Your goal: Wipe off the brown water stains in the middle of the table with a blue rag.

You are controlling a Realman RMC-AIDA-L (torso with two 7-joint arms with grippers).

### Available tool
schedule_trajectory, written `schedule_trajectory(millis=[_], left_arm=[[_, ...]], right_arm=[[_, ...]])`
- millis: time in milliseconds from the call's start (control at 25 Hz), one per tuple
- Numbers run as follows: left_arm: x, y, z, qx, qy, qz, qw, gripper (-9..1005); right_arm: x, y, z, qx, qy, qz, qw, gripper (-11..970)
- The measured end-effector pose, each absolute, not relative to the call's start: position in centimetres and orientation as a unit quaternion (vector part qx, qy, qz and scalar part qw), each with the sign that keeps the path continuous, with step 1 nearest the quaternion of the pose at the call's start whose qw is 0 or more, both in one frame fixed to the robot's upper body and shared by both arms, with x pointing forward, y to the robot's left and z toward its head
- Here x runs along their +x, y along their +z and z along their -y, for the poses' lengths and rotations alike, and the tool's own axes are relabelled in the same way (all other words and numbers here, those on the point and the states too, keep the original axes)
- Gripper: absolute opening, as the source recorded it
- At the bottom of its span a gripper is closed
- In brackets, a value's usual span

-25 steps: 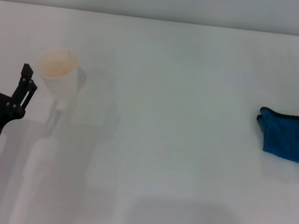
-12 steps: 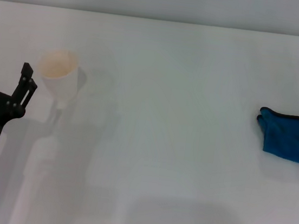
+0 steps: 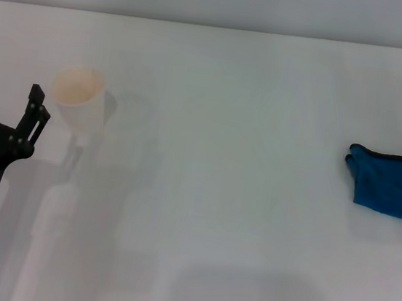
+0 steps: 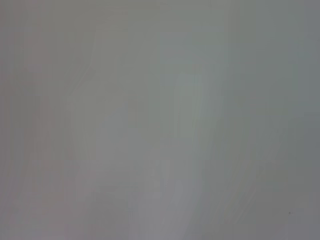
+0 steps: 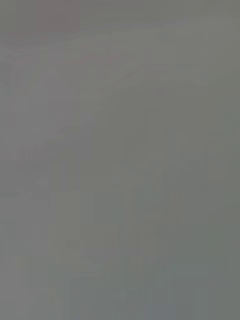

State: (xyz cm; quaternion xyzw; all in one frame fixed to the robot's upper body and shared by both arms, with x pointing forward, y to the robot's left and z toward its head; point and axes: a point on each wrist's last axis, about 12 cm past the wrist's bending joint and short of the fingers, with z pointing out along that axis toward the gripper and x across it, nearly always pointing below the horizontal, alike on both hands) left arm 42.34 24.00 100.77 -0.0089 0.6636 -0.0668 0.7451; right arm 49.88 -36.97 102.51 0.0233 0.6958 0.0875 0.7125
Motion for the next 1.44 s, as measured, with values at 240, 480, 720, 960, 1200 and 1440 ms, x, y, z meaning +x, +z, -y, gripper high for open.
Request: schedule_trajectory(millis=[240,480,720,960,1200,1440], left_arm=[[42.33,100.75,-23.95,-0.009,-0.067,-0.664,0.745,862],[42.35,100.77,-23.84,-0.009,-0.069,-0.664,0.744,861],[42.36,100.76,-23.81,-0.009,-0.07,-0.664,0.744,861],[42.36,100.76,-23.8,-0.009,-0.07,-0.665,0.744,861],[42.36,100.74,-23.8,-0.009,-0.07,-0.665,0.743,861],[42.45,100.78,-23.76,-0.009,-0.071,-0.665,0.744,861]], right_arm=[[50.0,102.49,36.76,0.025,0.093,-0.696,0.712,835],[49.94,102.38,36.69,0.041,0.113,-0.698,0.706,835],[49.89,102.25,36.59,0.037,0.117,-0.702,0.701,835],[49.71,102.12,36.55,0.037,0.121,-0.705,0.698,835],[49.62,102.1,36.53,0.037,0.122,-0.704,0.698,835],[49.7,102.13,36.44,0.037,0.124,-0.704,0.699,835]])
